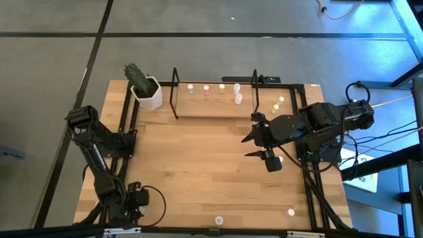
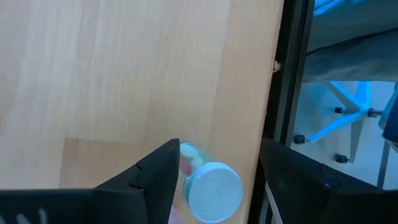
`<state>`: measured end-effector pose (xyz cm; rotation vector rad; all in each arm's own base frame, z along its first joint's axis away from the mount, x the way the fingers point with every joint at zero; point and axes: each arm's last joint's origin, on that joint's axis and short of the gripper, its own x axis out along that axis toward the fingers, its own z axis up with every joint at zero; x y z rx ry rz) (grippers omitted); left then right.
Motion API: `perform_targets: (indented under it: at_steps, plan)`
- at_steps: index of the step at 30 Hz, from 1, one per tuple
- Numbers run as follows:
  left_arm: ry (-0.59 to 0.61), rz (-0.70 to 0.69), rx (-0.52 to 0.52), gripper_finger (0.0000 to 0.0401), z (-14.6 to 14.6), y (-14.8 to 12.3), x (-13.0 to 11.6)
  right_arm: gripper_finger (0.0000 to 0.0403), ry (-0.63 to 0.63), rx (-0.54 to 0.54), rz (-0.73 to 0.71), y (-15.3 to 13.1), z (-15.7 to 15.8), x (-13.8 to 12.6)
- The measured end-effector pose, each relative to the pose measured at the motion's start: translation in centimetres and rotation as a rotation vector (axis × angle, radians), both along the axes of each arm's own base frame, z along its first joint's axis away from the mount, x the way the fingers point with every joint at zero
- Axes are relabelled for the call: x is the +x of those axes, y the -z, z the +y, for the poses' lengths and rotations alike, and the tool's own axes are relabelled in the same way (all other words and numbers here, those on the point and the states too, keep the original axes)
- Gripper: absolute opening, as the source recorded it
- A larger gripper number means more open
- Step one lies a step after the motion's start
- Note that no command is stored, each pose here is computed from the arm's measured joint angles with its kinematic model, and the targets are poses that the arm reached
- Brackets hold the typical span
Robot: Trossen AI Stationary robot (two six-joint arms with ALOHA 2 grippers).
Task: Pick and place medicine bottles onto shelf by color
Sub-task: Put the bottom blue pill bottle on the shelf aligned with the other blue pill bottle
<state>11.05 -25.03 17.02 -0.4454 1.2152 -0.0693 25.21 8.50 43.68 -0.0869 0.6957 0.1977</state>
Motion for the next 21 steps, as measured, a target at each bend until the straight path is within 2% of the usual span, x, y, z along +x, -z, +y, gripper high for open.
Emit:
perform_targets:
  at_steps: [17, 21]
  plan:
    - [0.013, 0.043, 0.015, 0.0213, 0.21, 0.13, -0.2, 0.0223, -0.066, 0.056, 0.02, 0.01, 0.24, -0.08]
    - [0.01, 0.105, 0.007, 0.0213, 0.31, 0.23, -0.41, 0.0223, -0.066, 0.056, 0.02, 0.01, 0.25, -0.08]
